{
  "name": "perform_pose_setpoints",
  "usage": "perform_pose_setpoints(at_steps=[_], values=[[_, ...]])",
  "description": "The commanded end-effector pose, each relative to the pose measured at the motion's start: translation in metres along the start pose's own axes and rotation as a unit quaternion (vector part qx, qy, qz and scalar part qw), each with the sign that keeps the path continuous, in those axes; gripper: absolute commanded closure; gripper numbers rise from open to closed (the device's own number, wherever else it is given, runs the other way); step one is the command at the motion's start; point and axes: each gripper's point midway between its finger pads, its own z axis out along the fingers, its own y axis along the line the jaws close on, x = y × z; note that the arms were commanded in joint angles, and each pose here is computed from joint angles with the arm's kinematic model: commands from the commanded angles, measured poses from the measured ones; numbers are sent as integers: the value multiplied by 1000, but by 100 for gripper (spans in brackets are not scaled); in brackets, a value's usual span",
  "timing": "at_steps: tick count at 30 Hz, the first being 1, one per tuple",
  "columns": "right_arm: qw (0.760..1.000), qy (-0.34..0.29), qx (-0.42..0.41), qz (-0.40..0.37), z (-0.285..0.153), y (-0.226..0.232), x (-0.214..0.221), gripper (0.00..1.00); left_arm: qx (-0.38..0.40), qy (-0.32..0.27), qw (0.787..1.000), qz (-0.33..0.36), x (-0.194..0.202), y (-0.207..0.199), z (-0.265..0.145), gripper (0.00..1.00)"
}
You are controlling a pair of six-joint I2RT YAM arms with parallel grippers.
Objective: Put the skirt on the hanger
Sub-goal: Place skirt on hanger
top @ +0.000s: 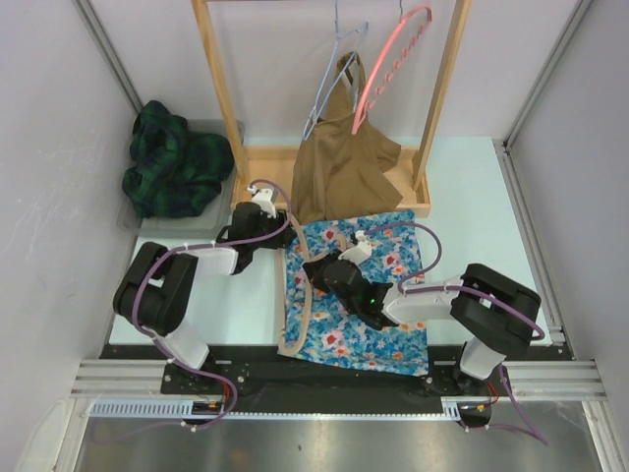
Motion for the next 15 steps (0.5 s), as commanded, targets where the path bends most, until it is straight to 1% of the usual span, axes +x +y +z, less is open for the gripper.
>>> perform_pose_setpoints(at_steps=[1,3,5,8,9,12,13,15], values=[[999,-34,-18,26,-6,12,-15,100,38,-45,998,-1,-27,-16,-5,33],[999,-38,-17,24,-8,12,-18,100,47,-53,997,-13,-26,-17,-10,24],[999,-43,-16,27,-10,11,-22,100,54,-56,996,-40,-24,-16,-10,24],[998,-45,-14,31,-11,7,-25,100,79,-51,992,-82,-13,-15,-8,26],[998,-44,-15,31,-12,7,-24,100,100,-52,988,-103,-13,-21,-11,27],[999,-38,-19,30,-14,5,-22,100,119,-91,982,-115,-23,-25,-22,30],[999,-36,-22,30,-14,7,-21,100,119,-90,982,-117,-21,-25,-25,30],[999,-24,-24,27,-11,4,-15,100,128,-100,981,-107,-30,-30,-31,30]])
